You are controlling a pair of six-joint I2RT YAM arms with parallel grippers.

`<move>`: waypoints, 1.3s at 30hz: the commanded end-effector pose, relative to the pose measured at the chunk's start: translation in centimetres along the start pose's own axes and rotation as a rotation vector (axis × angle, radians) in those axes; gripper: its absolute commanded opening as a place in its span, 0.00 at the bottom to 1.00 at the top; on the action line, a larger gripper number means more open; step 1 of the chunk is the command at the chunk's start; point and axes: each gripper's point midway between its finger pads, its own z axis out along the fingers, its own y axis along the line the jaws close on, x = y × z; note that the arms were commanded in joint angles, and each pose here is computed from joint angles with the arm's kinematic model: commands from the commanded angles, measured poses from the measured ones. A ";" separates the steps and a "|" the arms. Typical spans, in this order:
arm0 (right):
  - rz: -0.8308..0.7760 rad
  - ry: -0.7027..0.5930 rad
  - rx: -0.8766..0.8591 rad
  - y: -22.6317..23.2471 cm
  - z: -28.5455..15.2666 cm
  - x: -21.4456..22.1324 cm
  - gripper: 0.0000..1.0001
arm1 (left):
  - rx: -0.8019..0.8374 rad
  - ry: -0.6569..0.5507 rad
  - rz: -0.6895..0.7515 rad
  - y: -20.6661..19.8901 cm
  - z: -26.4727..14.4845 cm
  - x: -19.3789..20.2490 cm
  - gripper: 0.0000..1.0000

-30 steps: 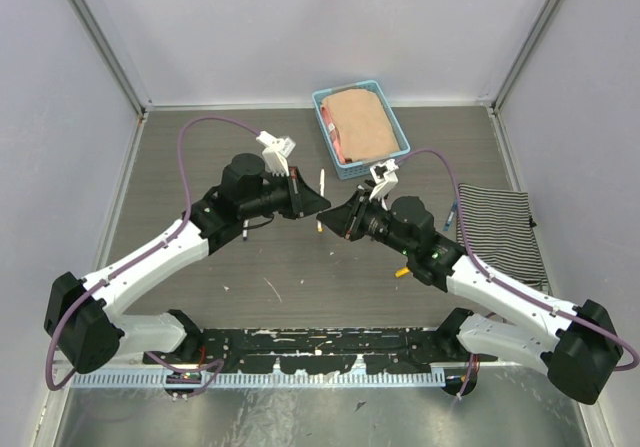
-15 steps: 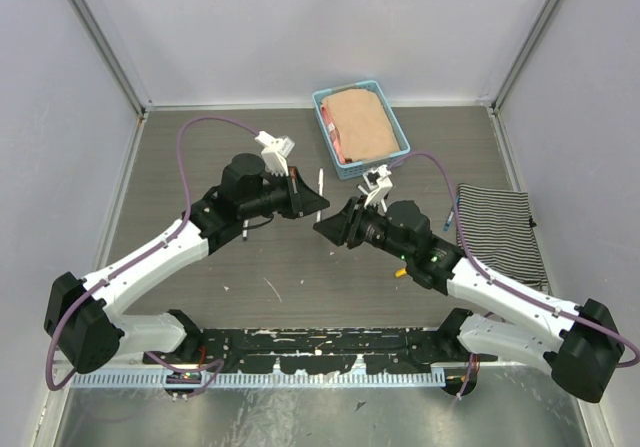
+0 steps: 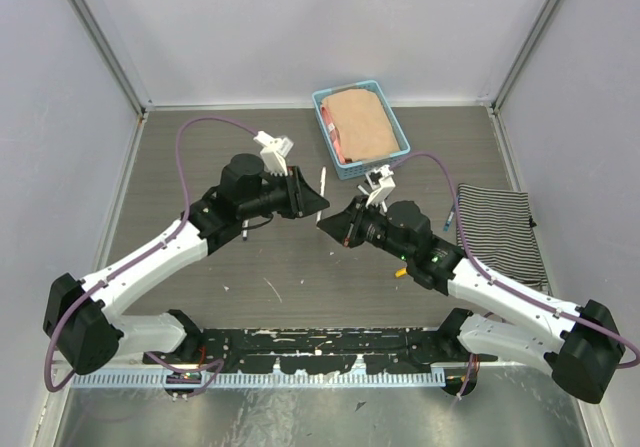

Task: Insert the pens into the pen caps
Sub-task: Adjust the pen.

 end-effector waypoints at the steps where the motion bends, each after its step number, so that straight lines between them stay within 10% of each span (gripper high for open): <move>1: -0.009 -0.121 -0.058 2.6 -0.3 -3.7 0.01 | 0.023 -0.018 0.006 -0.5 -0.6 0.0 0.30; 10: -0.001 -0.119 -0.068 2.9 -0.1 -3.7 0.01 | 0.021 -0.002 -0.002 -0.2 -0.3 0.5 0.25; 18: -0.005 -0.118 -0.056 2.7 -0.2 -3.7 0.02 | 0.026 -0.008 -0.002 -0.3 -0.3 0.5 0.00; 23: -0.004 -0.121 -0.015 1.7 -0.7 -3.5 0.35 | 0.013 -0.023 0.009 -0.3 -0.6 0.1 0.00; 27: 0.006 -0.103 -0.032 2.0 -0.4 -3.2 0.44 | 0.018 -0.030 0.010 -0.5 -0.6 -0.2 0.00; 35: 0.028 -0.066 -0.070 2.4 1.2 -2.3 0.44 | 0.023 -0.033 0.009 -0.7 -0.6 -0.3 0.00; 39: 0.029 -0.063 -0.079 2.6 1.5 -2.3 0.27 | 0.021 -0.033 0.007 -0.6 -0.6 -0.3 0.00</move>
